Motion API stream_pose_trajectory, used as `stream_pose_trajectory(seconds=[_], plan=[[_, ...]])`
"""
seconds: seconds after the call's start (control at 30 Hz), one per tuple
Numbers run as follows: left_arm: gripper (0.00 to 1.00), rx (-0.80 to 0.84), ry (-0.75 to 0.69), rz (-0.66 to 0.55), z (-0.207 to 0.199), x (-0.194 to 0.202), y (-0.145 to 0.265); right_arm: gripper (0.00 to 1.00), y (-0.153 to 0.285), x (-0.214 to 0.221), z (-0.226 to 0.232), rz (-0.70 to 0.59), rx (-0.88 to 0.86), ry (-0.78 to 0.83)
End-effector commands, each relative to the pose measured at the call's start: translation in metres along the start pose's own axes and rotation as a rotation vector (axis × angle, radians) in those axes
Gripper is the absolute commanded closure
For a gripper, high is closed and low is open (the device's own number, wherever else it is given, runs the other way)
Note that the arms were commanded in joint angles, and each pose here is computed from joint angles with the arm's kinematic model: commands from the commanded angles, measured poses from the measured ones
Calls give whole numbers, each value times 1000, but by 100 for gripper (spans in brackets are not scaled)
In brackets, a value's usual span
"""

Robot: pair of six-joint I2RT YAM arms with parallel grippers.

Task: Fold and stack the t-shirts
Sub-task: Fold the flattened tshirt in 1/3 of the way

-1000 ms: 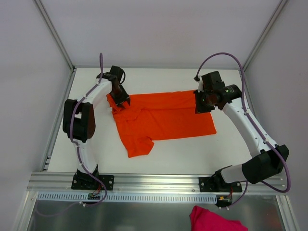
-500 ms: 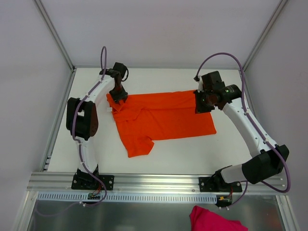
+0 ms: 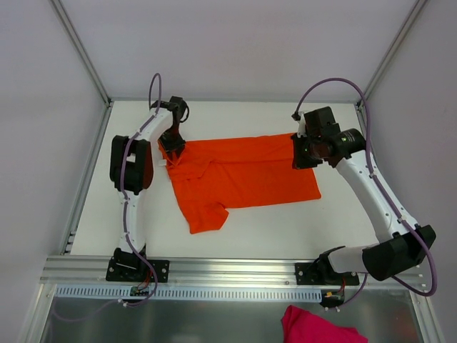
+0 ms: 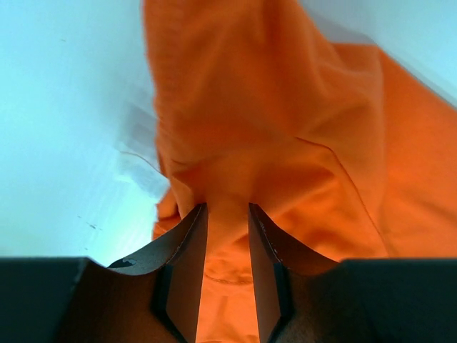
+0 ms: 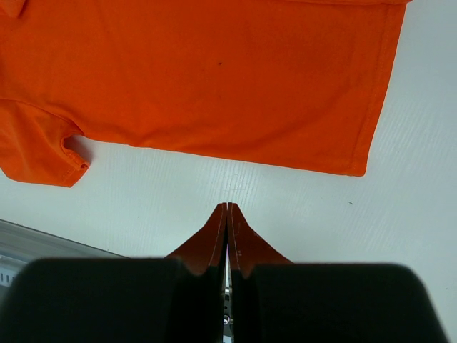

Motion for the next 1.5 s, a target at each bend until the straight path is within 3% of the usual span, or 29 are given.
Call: stream_pose_trajectory(seconds=[0.0,0.5,0.8,0.97,1.03,1.23,1.47], plan=[[70,-38,30,16,19,-5,1,99,11,3,-1,-19,2,19],[70,-44,150,58,55,-37,-14,99,17,3,-7,-37,32,22],[69,-57,195,3,72,-56,-15,99,17,6,-8,-26,32,24],[62,9,186,-63,62,-75,-11,99,19,7,-7,-25,22,25],[54,32,175,-90,58,-82,-9,99,19,8,-7,-24,23,25],[50,61,151,-173,50,-113,-3,99,23,14,-9,-19,24,27],[45,31,161,-174,54,-114,-6,99,27,21,-5,-9,-8,19]])
Point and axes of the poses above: each gripper's point midway between its finger pads, its own y axis back along the fingers, its own z axis along the line the jaws close on, x = y × z, the point moved 1 cm from there along y, back along the fingers, and after that the axes turned 11 degrees about -y, right-handed, at the moved point
